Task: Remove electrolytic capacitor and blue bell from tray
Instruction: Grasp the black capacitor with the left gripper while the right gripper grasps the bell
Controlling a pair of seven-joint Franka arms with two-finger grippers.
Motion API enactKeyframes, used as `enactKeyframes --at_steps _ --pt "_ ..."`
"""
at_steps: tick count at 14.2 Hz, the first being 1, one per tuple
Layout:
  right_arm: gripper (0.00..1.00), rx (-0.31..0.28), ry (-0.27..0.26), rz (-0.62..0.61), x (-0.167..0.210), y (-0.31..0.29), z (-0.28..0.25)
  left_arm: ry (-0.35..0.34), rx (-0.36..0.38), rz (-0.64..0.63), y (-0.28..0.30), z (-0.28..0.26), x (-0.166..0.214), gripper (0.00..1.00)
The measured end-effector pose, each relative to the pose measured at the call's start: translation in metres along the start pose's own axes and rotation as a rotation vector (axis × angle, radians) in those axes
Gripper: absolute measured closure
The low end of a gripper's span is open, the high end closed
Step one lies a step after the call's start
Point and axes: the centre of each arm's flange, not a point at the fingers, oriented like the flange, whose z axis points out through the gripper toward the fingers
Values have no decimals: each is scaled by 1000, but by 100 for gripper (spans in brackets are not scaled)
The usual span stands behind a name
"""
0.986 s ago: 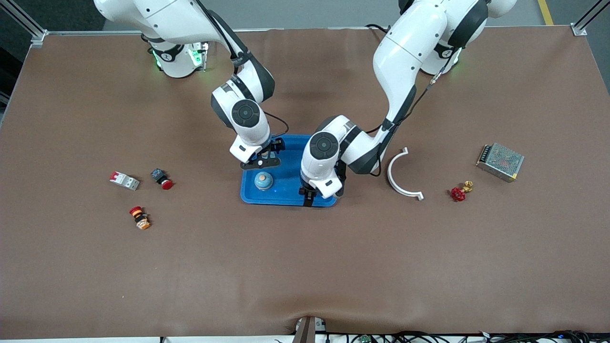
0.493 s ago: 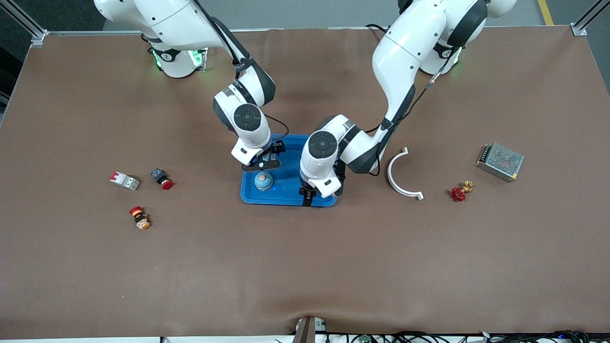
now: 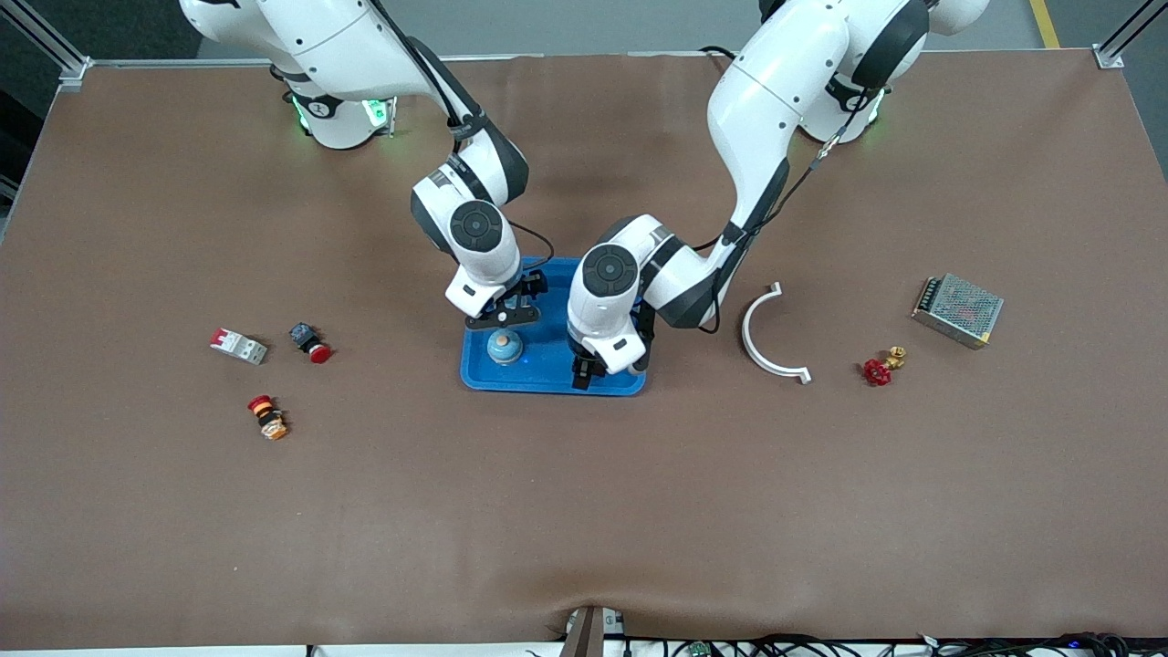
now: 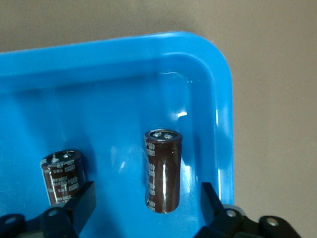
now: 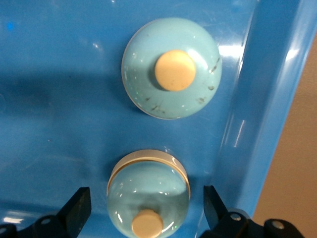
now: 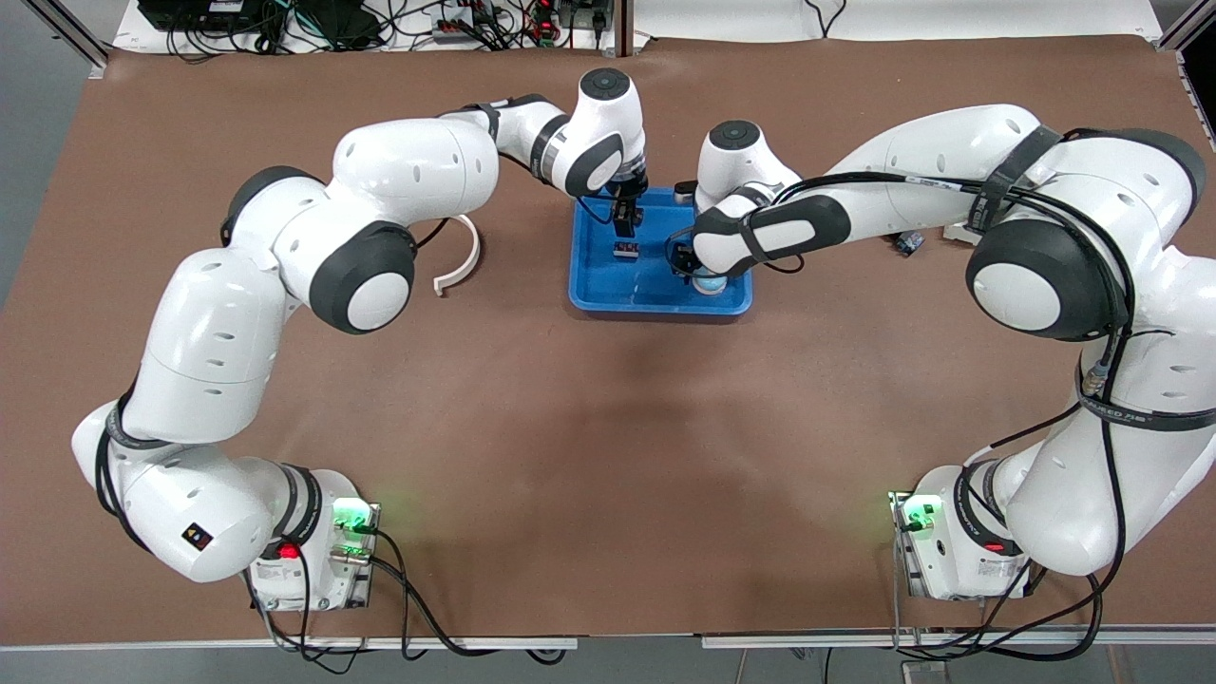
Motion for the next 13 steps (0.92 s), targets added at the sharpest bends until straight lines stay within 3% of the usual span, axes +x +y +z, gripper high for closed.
enactKeyframes --at_steps 4,5,7,8,9,13 --pt "0 1 4 -5 -1 -2 2 5 4 -2 -1 2 2 11" --pt "8 0 2 -5 -1 -2 3 7 6 -2 -1 4 3 13" --pt "14 -1 0 -5 -1 -2 5 9 7 -3 -1 5 4 16" --pt "26 -1 0 -6 -1 -2 5 9 7 -3 -1 5 4 17" --pt "33 1 2 -6 -1 -3 4 10 7 -4 -1 5 5 23" --pt "33 0 1 -6 -1 -3 4 10 5 -6 2 4 8 67"
